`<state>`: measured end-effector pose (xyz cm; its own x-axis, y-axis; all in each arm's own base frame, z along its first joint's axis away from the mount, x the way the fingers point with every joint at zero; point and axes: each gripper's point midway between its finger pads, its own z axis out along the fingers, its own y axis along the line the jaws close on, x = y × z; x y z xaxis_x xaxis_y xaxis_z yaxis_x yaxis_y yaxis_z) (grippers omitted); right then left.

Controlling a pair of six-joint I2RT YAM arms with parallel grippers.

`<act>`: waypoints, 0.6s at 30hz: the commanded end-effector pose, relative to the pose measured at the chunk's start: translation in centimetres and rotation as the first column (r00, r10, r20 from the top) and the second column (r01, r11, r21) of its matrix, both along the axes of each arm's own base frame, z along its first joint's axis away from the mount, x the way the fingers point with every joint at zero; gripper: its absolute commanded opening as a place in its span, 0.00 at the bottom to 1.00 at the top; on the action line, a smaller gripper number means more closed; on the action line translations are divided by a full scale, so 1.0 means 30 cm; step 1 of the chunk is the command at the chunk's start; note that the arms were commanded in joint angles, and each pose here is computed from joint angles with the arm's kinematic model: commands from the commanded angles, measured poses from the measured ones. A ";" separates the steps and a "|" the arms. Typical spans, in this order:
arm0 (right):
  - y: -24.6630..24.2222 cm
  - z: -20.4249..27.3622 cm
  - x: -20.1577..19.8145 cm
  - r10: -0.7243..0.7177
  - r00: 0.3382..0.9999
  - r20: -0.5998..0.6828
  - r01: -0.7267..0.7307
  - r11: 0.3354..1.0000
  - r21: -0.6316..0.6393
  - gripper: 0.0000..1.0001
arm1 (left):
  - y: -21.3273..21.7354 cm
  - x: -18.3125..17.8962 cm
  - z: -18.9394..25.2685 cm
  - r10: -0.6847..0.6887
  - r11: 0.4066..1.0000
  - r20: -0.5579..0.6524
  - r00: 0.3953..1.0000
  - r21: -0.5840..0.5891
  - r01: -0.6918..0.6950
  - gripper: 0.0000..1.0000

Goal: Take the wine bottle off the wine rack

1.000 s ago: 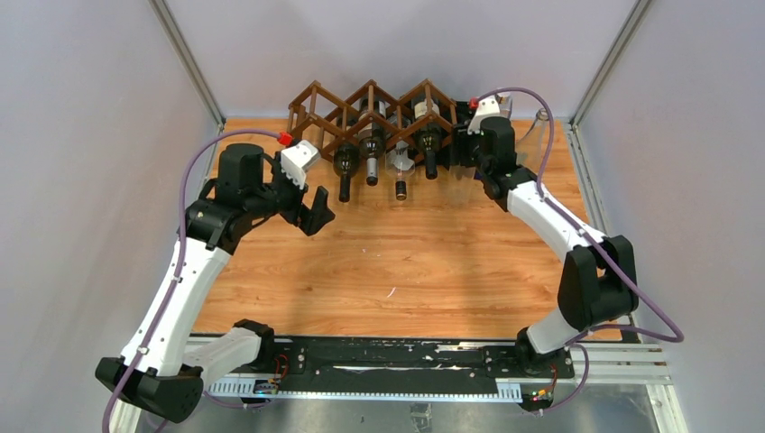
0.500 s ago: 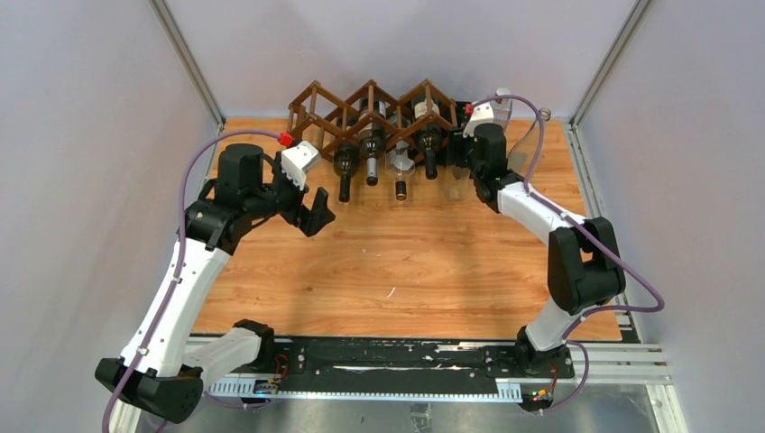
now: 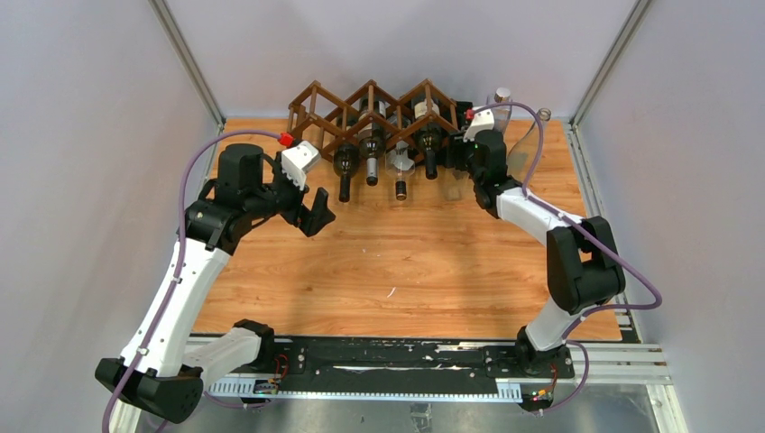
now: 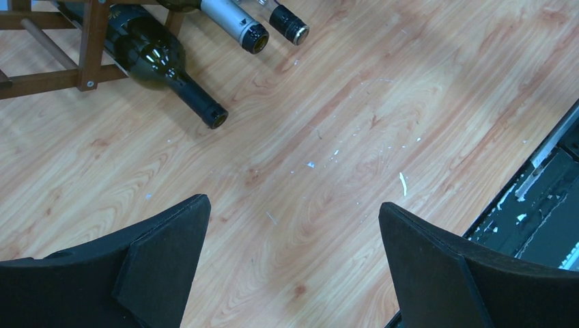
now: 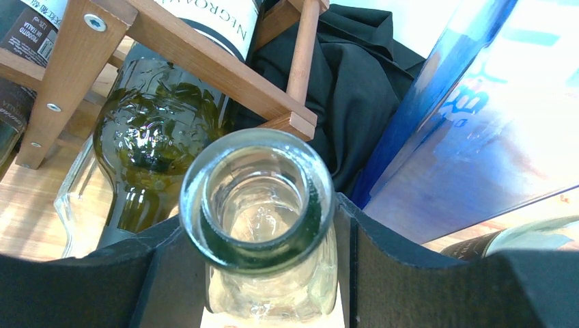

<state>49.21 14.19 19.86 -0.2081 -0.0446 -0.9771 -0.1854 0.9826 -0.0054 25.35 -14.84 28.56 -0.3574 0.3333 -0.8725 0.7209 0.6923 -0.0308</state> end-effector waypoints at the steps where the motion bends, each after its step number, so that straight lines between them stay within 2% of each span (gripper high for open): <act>1: -0.025 0.090 0.021 -0.029 0.995 0.093 0.027 0.999 0.031 0.62 | -0.003 -0.002 0.011 -0.016 1.000 0.009 1.000 -0.003 0.016 1.00; 3: -0.028 0.103 0.019 -0.033 0.995 0.099 0.030 0.999 0.030 0.78 | -0.002 -0.003 0.009 -0.015 1.000 0.008 1.000 -0.003 0.015 1.00; 5: -0.034 0.125 0.012 -0.041 0.994 0.101 0.038 0.999 0.028 0.87 | -0.001 -0.004 0.009 -0.015 1.000 0.008 1.000 -0.003 0.015 1.00; 18: -0.095 0.419 -0.124 -0.088 0.982 0.168 0.073 0.993 0.093 0.92 | 0.001 0.052 0.025 0.041 0.999 -0.039 0.998 0.006 -0.041 1.00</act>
<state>46.61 12.75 28.36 -0.0769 0.0118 -0.9970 -0.1529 0.9880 0.0235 26.18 -15.14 28.10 -0.4011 0.3395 -0.8508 0.7166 0.6948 -0.0606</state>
